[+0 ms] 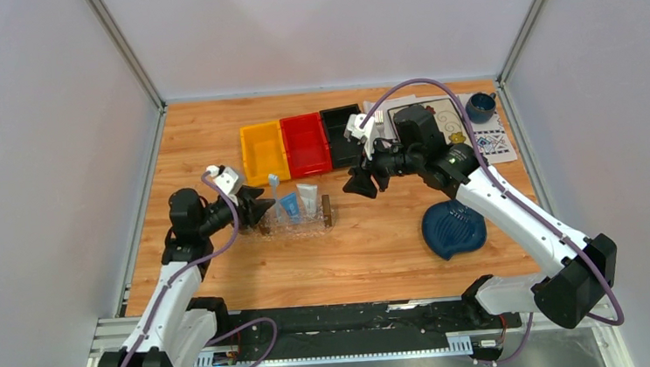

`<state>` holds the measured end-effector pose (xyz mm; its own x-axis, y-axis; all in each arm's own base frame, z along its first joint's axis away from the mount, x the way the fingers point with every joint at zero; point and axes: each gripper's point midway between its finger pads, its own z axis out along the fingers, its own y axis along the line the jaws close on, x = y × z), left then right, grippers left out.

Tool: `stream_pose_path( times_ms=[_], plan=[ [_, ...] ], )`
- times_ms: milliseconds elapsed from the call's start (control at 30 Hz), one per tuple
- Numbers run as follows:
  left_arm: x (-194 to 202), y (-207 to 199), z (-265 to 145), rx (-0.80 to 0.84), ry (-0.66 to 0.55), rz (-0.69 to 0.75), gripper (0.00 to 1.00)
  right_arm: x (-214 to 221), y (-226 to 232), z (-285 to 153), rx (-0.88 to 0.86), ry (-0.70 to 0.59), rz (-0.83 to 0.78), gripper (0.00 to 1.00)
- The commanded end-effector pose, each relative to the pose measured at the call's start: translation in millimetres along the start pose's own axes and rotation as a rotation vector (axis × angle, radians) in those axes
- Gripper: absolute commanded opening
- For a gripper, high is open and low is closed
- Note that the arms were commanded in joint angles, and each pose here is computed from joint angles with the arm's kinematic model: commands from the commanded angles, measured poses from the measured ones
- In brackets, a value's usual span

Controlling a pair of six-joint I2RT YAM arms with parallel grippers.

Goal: Prepare toiletry sets of a toothbrush and toothpaste on the tray

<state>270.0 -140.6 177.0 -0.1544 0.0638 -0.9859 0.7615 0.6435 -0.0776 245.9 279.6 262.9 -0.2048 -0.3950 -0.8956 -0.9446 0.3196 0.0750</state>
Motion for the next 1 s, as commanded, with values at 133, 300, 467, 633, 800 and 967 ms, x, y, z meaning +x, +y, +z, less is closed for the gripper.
stream_pose_path(
  times_ms=[133,300,467,633,800,967],
  plan=[
    [-34,-14,-18,0.020,-0.017,0.129,0.53,-16,-16,-11,0.118,-0.049,-0.009,0.53],
    [-58,-8,-31,-0.065,0.014,0.139,0.53,-17,-52,-34,0.368,-0.024,-0.011,0.56],
    [-78,0,-47,-0.179,0.033,0.148,0.53,-19,-76,-57,0.544,-0.037,0.034,0.66],
    [-112,11,-67,-0.328,-0.021,0.150,0.55,-13,-109,-92,0.748,-0.056,0.137,0.76],
    [-135,23,-89,-0.479,-0.056,0.143,0.61,-3,-135,-128,0.855,-0.111,0.244,0.82],
    [-146,28,-103,-0.565,-0.078,0.130,0.77,3,-150,-162,0.985,-0.192,0.310,1.00]
  ],
)
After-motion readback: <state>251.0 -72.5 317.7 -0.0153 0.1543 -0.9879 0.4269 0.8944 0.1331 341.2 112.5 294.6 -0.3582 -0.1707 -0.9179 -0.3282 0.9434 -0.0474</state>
